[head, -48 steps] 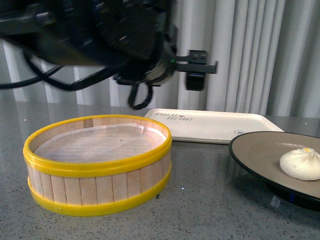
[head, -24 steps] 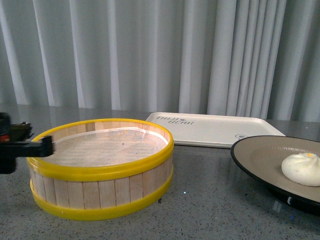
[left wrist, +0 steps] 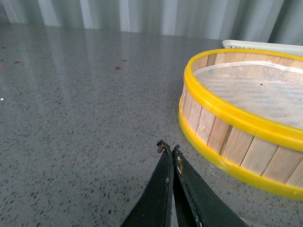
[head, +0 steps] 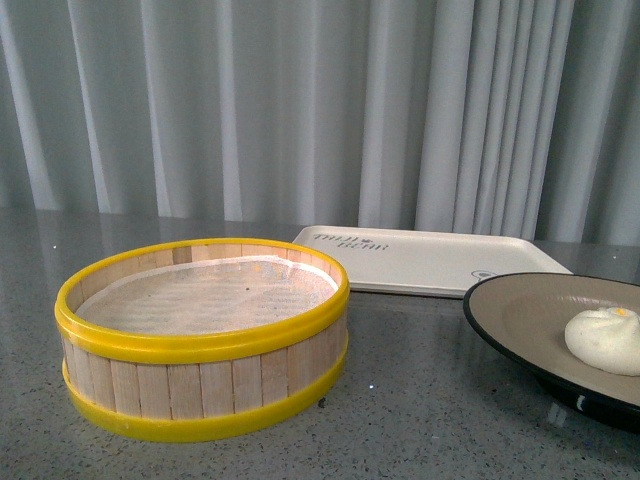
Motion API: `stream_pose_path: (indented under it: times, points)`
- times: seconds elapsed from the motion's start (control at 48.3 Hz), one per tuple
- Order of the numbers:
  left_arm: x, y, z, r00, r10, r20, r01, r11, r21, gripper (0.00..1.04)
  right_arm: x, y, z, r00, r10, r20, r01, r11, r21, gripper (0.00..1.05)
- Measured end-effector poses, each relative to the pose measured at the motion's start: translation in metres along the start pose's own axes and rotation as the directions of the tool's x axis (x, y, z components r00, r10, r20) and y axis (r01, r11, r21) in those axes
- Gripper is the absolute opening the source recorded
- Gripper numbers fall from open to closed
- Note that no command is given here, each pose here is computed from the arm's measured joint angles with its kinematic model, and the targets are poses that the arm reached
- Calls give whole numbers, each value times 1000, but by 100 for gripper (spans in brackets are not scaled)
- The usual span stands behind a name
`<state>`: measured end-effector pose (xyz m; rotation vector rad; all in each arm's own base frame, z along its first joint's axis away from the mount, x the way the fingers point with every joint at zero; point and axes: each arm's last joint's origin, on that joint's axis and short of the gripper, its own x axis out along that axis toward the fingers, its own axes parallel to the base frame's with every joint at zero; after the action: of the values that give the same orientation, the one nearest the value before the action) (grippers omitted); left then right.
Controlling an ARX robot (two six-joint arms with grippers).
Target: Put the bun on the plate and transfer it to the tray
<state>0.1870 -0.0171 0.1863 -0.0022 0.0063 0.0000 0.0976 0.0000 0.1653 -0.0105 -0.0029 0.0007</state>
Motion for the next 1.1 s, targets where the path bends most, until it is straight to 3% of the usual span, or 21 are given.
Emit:
stream_pose_path:
  times: [0.539,1.098]
  points:
    - [-41,17,-19,1000,-1,11,1,1000,-1,4,0,0,0,1000,0,0,0,1000,0,96]
    - [-62,17,-12,999,-2,33,2,1000,0,4,0,0,0,1000,0,0,0,1000,0,96]
